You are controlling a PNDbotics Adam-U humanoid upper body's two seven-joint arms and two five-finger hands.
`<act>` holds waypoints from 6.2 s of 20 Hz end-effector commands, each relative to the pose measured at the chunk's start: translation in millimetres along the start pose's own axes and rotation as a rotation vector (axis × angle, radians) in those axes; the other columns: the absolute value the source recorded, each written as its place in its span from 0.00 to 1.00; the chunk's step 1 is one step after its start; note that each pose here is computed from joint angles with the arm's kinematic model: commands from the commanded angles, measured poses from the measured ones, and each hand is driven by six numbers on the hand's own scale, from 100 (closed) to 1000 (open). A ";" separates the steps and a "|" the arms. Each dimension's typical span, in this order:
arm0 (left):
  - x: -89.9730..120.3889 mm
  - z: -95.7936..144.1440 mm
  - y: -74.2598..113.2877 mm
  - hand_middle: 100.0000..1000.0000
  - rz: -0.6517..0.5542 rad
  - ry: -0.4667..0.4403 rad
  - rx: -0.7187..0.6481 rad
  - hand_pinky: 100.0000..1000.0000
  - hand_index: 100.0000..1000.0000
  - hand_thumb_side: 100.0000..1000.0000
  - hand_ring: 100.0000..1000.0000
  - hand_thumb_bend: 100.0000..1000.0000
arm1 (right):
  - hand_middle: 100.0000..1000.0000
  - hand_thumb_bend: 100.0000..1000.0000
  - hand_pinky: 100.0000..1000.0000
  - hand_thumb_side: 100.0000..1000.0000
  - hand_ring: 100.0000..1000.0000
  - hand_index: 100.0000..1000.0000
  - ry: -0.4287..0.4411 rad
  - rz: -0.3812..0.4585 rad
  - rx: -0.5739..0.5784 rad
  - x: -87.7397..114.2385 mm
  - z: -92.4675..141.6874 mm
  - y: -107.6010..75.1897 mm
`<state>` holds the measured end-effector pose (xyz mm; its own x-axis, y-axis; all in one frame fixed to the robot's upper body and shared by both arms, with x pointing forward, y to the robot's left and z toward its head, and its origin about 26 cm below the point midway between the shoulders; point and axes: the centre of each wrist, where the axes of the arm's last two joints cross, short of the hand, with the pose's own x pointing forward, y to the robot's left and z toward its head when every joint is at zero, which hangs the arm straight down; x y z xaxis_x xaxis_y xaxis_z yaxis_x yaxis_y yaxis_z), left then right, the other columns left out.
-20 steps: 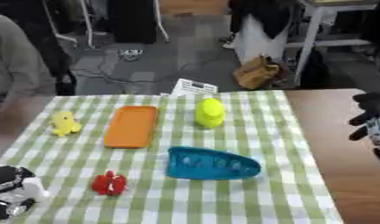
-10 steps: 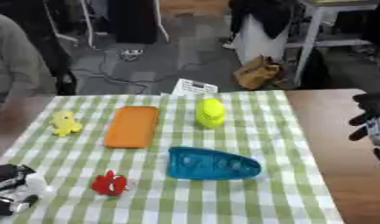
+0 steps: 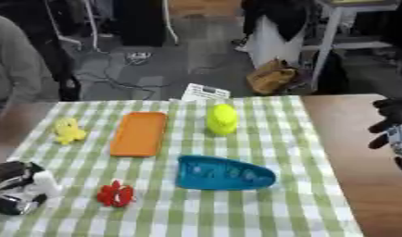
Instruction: Pick up objects on the table and place them in the box.
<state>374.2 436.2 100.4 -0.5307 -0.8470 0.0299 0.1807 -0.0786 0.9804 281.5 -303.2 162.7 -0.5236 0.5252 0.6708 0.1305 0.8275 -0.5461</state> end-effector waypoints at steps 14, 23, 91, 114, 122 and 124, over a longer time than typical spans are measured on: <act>35.8 -107.5 68.1 0.17 -0.082 -0.114 0.112 0.44 0.28 0.10 0.38 0.08 | 0.70 0.00 0.44 0.68 0.55 0.66 -0.048 -0.007 0.011 9.9 -6.1 -1.5; 44.2 -136.6 24.6 0.18 -0.160 0.120 0.296 0.45 0.29 0.02 0.36 0.25 | 0.70 0.00 0.44 0.68 0.55 0.66 -0.057 -0.024 0.016 11.2 -7.6 1.3; 57.9 38.7 80.5 0.56 0.357 -0.220 0.463 0.58 0.75 0.78 0.53 0.00 | 0.71 0.00 0.44 0.69 0.55 0.66 -0.081 -0.011 0.003 14.1 -12.6 -2.7; 79.2 33.4 68.0 0.54 0.462 -0.245 0.434 0.57 0.73 0.78 0.52 0.00 | 0.71 0.00 0.44 0.69 0.55 0.67 -0.081 -0.013 0.012 14.0 -12.2 -1.5; 81.4 32.4 67.4 0.54 0.475 -0.252 0.437 0.57 0.73 0.77 0.52 0.00 | 0.71 0.00 0.44 0.69 0.55 0.67 -0.082 -0.013 0.012 13.8 -11.9 -1.8; 81.7 32.6 66.7 0.54 0.479 -0.252 0.438 0.57 0.73 0.77 0.52 0.00 | 0.71 0.00 0.44 0.69 0.55 0.67 -0.083 -0.011 0.015 13.9 -12.1 -1.9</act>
<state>317.4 378.6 164.3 -0.6461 -0.5820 0.4938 0.1407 0.5450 0.8265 286.3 -292.8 167.6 -0.5683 0.4783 0.6695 0.0938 0.8460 -0.5248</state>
